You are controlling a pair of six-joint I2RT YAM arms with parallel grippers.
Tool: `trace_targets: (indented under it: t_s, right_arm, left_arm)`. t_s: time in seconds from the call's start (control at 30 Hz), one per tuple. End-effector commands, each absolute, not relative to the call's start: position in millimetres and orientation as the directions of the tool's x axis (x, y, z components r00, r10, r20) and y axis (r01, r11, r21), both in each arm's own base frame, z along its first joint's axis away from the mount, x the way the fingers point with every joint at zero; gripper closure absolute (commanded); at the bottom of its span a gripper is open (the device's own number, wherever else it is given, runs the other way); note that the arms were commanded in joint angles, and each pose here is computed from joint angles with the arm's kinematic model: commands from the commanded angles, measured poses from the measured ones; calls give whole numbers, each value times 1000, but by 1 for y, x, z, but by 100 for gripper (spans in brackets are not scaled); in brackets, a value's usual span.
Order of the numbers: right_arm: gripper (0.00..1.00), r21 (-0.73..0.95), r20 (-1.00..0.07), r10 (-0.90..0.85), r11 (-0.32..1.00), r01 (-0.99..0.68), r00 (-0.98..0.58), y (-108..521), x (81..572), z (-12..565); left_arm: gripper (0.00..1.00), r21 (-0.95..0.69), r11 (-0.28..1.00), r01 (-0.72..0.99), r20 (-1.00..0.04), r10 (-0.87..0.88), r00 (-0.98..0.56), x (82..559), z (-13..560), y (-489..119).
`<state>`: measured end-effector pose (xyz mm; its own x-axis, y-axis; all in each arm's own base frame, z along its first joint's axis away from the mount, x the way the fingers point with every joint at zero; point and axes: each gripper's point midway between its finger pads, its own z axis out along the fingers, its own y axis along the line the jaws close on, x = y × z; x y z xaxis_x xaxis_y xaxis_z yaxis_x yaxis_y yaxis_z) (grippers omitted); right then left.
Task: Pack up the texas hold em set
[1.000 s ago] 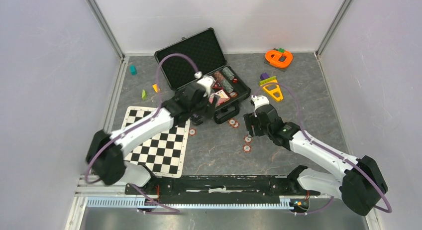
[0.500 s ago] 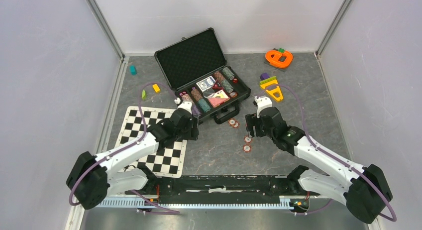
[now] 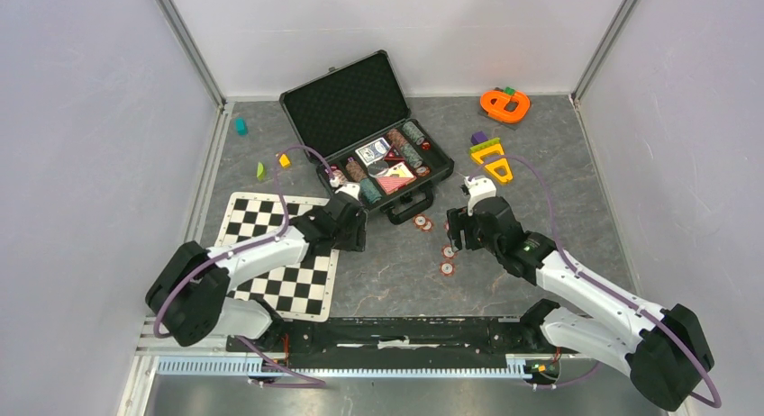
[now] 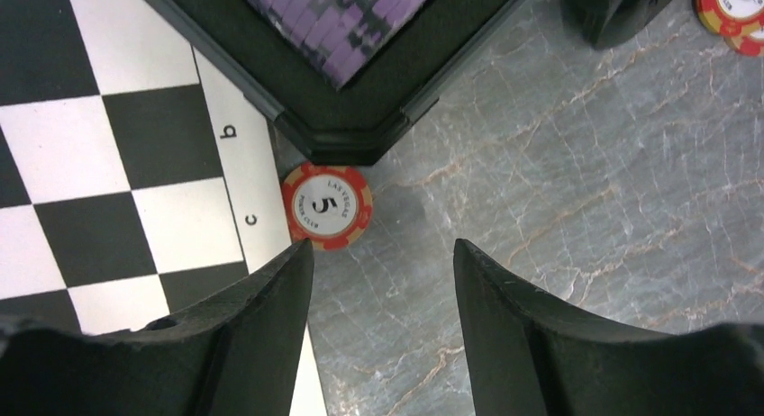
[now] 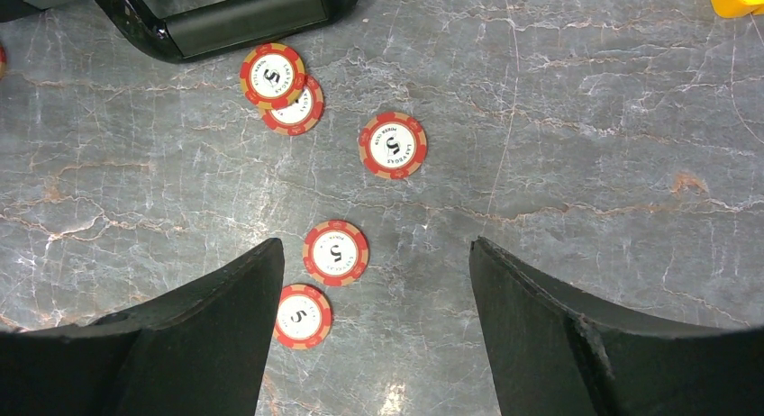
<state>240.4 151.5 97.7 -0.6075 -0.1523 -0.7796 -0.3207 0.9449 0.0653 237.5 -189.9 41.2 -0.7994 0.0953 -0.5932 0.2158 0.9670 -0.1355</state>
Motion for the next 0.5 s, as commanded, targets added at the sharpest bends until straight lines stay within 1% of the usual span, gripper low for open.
trace_targets:
  t_s: [0.0,0.1,0.2,0.27,0.33,0.47]
  right_arm:
    - [19,88,-803,-121,944,-318,-583,155,244,107]
    - [19,88,-804,-120,944,-317,-583,154,244,107]
    - [19,87,-805,-121,944,-317,-581,154,244,108]
    - [19,88,-805,-120,944,-317,-581,153,243,108]
    - [19,88,-806,-118,945,-316,-580,153,243,108]
    - [19,87,-807,-118,946,-314,-579,152,243,108]
  left_arm:
    - [36,-141,967,211,-646,72,-760,263,52,-205]
    - [36,-133,968,212,-592,94,-800,259,37,-208]
    - [38,-143,967,211,-515,109,-850,248,23,-211]
    - [40,-178,959,222,-465,117,-878,238,16,-217]
    - [44,-224,946,236,-426,123,-897,229,14,-225]
    - [48,-321,900,294,-397,154,-905,211,19,-251]
